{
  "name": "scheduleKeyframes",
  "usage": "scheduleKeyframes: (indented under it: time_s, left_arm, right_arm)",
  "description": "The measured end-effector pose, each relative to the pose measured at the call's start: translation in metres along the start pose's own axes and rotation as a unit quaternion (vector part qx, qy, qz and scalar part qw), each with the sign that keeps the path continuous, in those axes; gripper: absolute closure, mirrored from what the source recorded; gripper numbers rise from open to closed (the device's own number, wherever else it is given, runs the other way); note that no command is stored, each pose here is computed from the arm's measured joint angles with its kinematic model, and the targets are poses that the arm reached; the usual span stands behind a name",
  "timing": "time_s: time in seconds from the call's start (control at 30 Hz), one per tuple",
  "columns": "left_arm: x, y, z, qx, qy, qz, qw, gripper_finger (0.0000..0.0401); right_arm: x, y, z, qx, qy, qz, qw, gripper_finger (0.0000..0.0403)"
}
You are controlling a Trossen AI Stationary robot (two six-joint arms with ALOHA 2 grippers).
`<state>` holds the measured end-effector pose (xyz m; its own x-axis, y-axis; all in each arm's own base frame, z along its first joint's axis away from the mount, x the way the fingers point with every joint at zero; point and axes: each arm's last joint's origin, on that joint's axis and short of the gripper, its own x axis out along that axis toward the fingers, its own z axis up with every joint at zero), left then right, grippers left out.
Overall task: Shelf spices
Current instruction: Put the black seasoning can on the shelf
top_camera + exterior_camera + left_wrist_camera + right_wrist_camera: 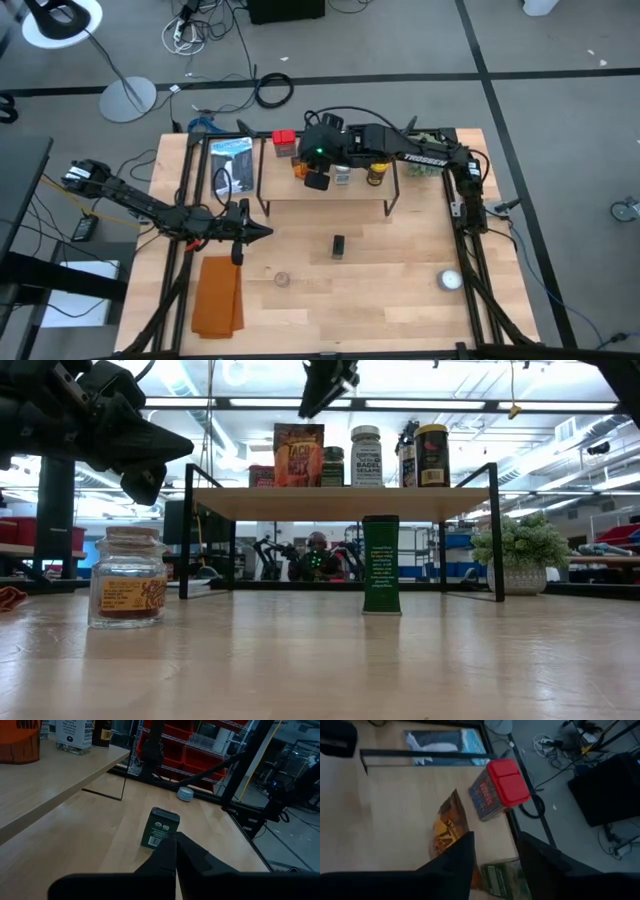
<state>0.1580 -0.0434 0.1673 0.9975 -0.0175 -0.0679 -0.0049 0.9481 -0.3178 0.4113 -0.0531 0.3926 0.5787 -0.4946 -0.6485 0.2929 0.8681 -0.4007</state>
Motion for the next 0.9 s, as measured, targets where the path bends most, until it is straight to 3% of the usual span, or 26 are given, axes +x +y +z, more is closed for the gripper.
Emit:
scheduleKeyframes:
  time_s: [0.23, 0.4, 0.6, 0.9]
  left_arm:
    - [0.0, 0.0, 0.0, 0.0, 0.0, 0.0, 1.0, 0.0396]
    - [0.0, 0.0, 0.0, 0.0, 0.0, 0.0, 1.0, 0.0396]
    - [0.0, 0.0, 0.0, 0.0, 0.0, 0.0, 1.0, 0.0396]
    - [0.0, 0.0, 0.0, 0.0, 0.0, 0.0, 1.0, 0.0396]
  right_arm:
    - [-0.048, 0.01, -0.007, -0.005, 0.008, 0.027, 1.0, 0.0225]
    - [-0.079, 0.032, -0.025, -0.034, 0.067, 0.084, 0.994, 0.0215]
    - [-0.101, 0.078, -0.052, -0.031, 0.165, 0.112, 0.98, 0.0216]
    - [-0.106, 0.154, -0.087, -0.084, 0.167, 0.097, 0.978, 0.0234]
